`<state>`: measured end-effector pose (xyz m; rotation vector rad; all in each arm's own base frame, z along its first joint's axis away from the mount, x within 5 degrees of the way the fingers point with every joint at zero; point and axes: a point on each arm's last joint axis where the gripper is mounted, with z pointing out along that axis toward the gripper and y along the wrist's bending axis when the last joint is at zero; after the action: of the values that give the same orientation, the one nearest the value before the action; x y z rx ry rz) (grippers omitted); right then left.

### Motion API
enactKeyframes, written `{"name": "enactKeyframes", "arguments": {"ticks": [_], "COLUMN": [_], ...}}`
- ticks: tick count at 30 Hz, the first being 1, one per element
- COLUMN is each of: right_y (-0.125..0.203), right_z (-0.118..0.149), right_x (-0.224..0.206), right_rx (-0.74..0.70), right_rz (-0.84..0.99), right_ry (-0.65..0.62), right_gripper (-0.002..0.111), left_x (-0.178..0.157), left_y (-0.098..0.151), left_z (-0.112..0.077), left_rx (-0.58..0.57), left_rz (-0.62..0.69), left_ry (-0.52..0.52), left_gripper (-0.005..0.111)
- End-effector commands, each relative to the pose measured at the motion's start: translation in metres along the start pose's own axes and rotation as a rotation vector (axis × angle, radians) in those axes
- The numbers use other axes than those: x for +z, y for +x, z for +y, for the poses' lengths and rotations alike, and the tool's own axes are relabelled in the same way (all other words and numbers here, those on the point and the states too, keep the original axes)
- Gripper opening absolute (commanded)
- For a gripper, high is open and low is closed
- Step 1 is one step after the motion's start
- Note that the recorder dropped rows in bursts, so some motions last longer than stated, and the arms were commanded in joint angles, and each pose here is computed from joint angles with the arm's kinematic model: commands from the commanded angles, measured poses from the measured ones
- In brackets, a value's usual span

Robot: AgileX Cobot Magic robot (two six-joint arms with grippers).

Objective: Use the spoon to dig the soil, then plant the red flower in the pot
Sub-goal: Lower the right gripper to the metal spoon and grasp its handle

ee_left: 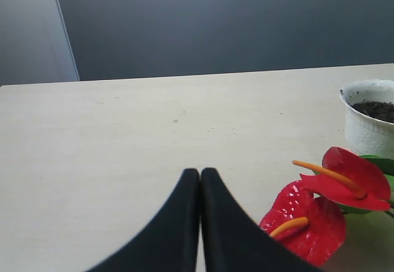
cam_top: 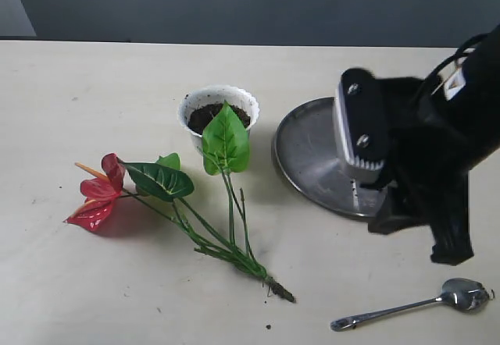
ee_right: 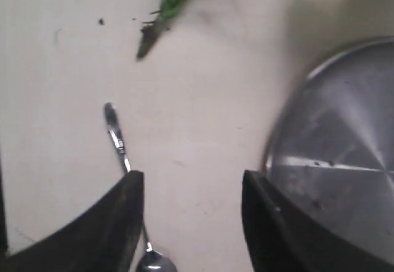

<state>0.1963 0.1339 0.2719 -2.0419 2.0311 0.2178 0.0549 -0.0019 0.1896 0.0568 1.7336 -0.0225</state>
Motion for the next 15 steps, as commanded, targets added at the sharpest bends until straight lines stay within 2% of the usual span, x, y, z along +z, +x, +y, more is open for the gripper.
{"name": "enactKeyframes", "arguments": {"ticks": [1,6,15], "right_y": [-0.008,0.007,0.025], "right_z": [0.006,0.021,0.030], "right_x": [0.031,0.064,0.094], "right_rx": [-0.055,-0.073,-0.061], "right_rz": [0.085,0.178,0.154], "right_ry": [-0.167,-0.248,-0.137], "right_gripper": [0.054,0.054,0.054], "left_x": [0.000,0.000,0.000], "left_y": [-0.002,-0.002,-0.002], "left_z": [0.000,0.000,0.000], "left_rx": [0.000,0.000,0.000], "left_rz": [-0.012,-0.012,-0.012], "left_ry": [0.005,0.005,0.005], "left_gripper": [0.002,0.002,0.002]}}
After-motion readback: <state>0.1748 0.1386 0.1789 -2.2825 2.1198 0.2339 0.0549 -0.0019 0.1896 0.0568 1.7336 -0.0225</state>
